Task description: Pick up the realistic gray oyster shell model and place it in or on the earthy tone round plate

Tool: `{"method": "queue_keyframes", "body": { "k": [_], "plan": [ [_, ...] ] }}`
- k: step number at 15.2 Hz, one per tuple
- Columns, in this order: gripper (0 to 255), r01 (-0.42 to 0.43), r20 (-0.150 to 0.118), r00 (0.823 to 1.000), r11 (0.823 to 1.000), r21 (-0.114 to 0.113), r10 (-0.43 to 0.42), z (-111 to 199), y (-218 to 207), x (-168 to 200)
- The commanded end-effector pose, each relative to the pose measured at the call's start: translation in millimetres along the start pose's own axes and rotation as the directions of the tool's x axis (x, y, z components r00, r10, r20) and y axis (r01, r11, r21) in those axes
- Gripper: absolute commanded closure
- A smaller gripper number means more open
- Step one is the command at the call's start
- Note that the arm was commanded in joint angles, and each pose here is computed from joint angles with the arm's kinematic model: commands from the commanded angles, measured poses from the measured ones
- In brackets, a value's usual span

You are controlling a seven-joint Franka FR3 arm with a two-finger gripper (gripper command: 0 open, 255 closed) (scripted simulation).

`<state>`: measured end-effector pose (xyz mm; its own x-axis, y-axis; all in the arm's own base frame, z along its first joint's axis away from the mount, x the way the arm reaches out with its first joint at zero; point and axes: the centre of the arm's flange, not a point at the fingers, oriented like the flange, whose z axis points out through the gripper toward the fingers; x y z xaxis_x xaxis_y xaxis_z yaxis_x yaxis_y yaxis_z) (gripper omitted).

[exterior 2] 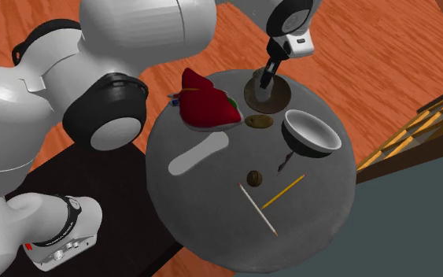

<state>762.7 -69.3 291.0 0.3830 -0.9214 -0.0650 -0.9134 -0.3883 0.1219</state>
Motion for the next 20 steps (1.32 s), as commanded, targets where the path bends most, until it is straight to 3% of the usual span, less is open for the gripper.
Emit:
{"method": "queue_keyframes", "body": {
  "k": [1, 4, 12, 13, 18, 20],
  "plan": [
    [255, -0.003, 0.003, 1.0, 1.0, -0.012, 0.003, 20, -2, 4],
    [255, -0.003, 0.003, 1.0, 1.0, -0.012, 0.003, 34, -3, 5],
    [255, -0.003, 0.003, 1.0, 1.0, -0.012, 0.003, 34, -3, 5],
    [0, -0.004, 0.003, 1.0, 1.0, -0.012, 0.004, 33, -3, 6],
    [0, -0.003, 0.003, 1.0, 1.0, -0.012, 0.003, 34, -3, 5],
    [0, -0.003, 0.003, 1.0, 1.0, -0.012, 0.003, 7, -4, 5]
  ]
}}
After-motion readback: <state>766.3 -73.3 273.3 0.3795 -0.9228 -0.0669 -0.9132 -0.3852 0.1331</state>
